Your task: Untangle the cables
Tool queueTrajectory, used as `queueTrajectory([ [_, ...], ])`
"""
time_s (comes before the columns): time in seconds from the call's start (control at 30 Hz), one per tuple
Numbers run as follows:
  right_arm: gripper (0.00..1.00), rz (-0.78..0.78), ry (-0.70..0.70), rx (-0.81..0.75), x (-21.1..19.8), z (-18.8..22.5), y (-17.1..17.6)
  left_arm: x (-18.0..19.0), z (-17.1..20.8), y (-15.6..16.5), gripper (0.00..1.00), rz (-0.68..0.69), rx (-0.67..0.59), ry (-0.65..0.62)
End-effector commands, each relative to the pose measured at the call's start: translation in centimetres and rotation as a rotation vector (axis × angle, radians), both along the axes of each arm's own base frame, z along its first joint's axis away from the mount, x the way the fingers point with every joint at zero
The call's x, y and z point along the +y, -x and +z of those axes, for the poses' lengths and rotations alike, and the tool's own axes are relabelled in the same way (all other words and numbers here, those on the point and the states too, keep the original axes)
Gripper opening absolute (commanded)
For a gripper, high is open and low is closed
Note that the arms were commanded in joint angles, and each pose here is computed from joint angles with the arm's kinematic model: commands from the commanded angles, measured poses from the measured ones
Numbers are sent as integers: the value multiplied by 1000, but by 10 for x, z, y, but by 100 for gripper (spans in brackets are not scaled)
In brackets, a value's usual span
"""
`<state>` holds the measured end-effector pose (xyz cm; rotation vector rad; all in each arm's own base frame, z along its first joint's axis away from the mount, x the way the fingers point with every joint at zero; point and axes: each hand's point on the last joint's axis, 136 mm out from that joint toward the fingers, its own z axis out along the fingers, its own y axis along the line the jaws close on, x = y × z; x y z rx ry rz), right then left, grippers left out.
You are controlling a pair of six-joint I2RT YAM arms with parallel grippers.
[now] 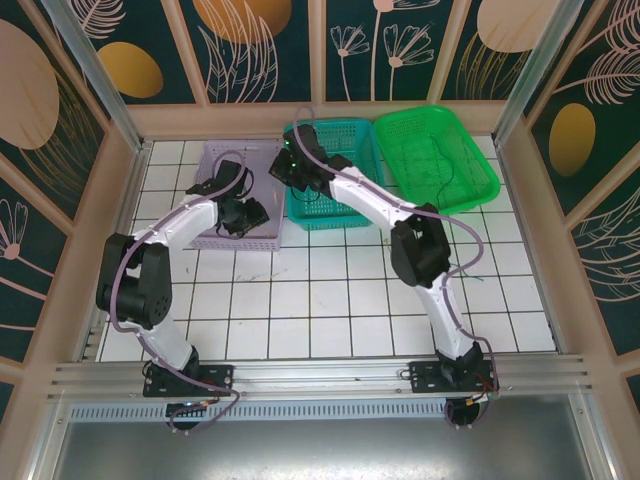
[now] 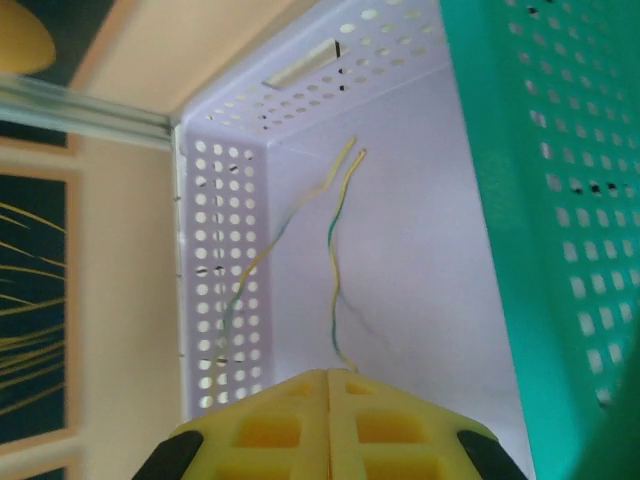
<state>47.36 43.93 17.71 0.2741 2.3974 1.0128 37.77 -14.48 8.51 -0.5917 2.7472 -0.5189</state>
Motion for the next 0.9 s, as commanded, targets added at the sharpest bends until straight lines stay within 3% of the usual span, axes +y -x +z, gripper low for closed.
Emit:
queueTrajectory([
  [0.0, 0, 68, 42, -110, 8, 29, -5, 16, 22, 4, 59, 20, -36, -62],
  [0.1, 0, 89, 51, -109, 12, 21, -7, 30, 55, -2, 68, 56, -125, -117],
  [0.23, 0, 120, 64, -115, 14, 16, -9, 33, 88, -5, 73, 22, -204, -136],
  [0.37, 0, 151, 62, -110, 16, 13, -8, 23, 107, -12, 65, -62, -286, -113],
  [0.6, 0, 171, 104, -44, 8, 7, 5, -15, 136, -39, 62, -303, -497, -37],
  [0.87, 0, 204, 77, 48, 2, 13, 22, -24, 133, -41, 67, -515, -719, -128],
])
